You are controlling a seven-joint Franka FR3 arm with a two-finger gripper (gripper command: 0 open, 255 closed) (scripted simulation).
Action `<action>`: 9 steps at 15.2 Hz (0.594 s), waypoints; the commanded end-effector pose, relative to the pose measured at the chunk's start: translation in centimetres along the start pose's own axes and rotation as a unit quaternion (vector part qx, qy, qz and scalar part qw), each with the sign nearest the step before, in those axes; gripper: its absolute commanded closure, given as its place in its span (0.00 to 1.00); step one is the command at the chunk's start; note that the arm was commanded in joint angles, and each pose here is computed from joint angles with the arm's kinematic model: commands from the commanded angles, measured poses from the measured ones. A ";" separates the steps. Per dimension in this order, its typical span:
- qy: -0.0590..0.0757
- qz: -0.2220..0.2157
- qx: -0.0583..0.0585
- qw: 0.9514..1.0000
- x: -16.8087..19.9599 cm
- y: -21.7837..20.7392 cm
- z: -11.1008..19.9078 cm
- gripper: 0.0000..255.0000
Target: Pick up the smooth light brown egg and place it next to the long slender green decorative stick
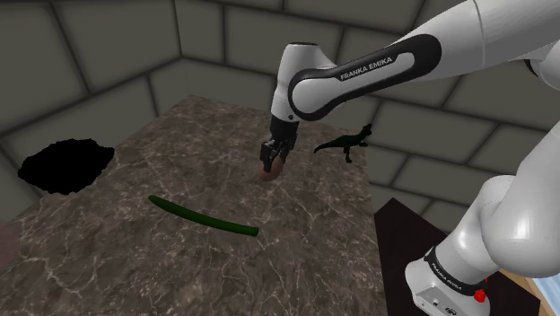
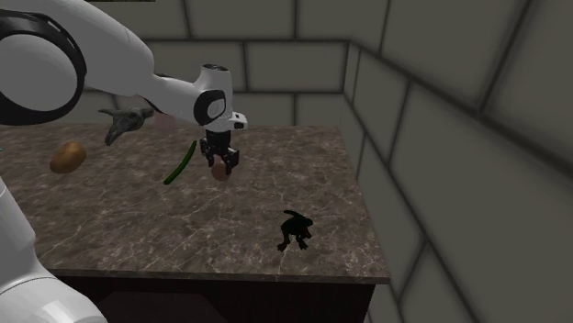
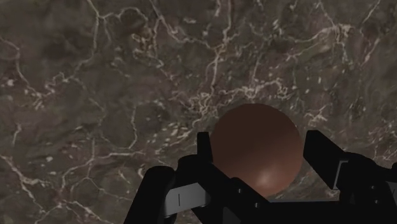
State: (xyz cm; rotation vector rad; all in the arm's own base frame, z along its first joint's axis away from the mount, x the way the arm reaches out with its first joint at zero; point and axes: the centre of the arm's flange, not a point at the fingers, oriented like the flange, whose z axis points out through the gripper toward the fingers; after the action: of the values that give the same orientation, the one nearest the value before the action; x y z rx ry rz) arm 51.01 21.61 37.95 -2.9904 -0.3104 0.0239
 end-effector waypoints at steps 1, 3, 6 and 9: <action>0.000 0.000 0.000 1.000 0.0 0.2 1.0 1.00; 0.000 0.000 0.000 1.000 0.0 0.3 2.0 1.00; 0.000 0.000 0.000 1.000 0.0 0.4 2.8 1.00; 0.000 0.000 0.000 1.000 0.0 0.4 2.8 1.00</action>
State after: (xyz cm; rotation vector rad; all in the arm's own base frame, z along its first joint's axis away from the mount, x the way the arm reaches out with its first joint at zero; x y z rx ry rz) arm 51.18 21.59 35.76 -2.9879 -0.3086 0.0049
